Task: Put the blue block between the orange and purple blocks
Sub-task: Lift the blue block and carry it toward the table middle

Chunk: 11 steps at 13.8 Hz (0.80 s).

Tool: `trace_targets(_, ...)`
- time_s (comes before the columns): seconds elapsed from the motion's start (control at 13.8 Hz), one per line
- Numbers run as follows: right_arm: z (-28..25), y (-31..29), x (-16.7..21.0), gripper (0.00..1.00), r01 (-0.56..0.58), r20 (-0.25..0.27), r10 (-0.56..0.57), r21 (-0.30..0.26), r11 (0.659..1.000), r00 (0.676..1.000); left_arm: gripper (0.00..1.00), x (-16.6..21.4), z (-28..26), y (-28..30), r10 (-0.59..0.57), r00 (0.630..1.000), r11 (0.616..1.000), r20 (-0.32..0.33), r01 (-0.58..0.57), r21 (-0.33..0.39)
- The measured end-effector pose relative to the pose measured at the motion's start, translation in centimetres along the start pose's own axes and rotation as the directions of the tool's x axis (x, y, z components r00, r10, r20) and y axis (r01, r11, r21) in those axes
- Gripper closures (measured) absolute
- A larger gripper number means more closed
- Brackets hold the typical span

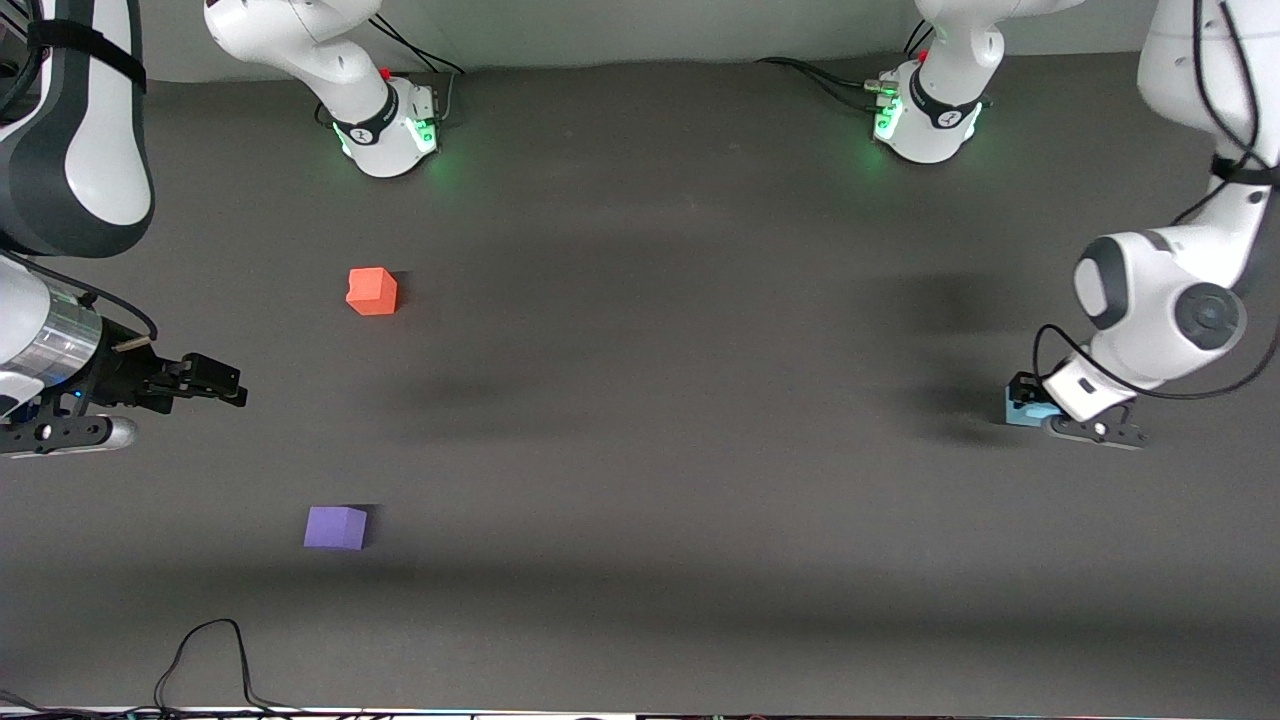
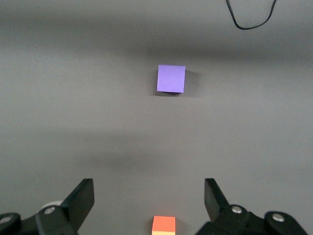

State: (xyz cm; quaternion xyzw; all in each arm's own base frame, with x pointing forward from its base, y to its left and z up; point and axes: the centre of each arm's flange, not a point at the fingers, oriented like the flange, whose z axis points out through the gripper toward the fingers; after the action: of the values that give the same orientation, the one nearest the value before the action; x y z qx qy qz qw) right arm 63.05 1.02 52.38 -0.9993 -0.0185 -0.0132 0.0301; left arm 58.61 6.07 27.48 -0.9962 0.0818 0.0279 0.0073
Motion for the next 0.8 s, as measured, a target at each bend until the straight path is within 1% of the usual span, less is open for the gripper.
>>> trace_targets(0.14,0.0,-0.2,0.0,0.00,0.004,0.000,-0.004,0.000,1.000,1.000,0.41,2.0,-5.6,3.5,-0.049,0.998,0.999,0.037,0.049,-0.002)
trace_targets(0.22,0.0,-0.2,0.0,0.00,0.004,0.000,-0.004,0.000,1.000,1.000,0.41,2.8,-7.6,6.8,-0.071,0.996,0.997,0.048,0.071,0.003)
trace_targets(0.36,0.0,-0.3,0.0,0.00,0.004,0.000,-0.004,0.000,1.000,1.000,0.41,3.8,-9.7,15.8,-0.110,0.992,0.994,0.057,0.109,0.019)
trace_targets(0.58,0.0,-0.3,0.0,0.00,0.005,0.000,-0.005,0.000,1.000,1.000,0.41,3.4,-11.1,29.3,-0.163,0.986,0.986,0.018,0.163,0.030)
trace_targets(0.8,0.0,-0.3,0.0,0.00,0.005,-0.001,-0.005,0.000,1.000,1.000,0.41,2.6,-11.4,40.4,-0.215,0.976,0.976,-0.020,0.215,0.021)
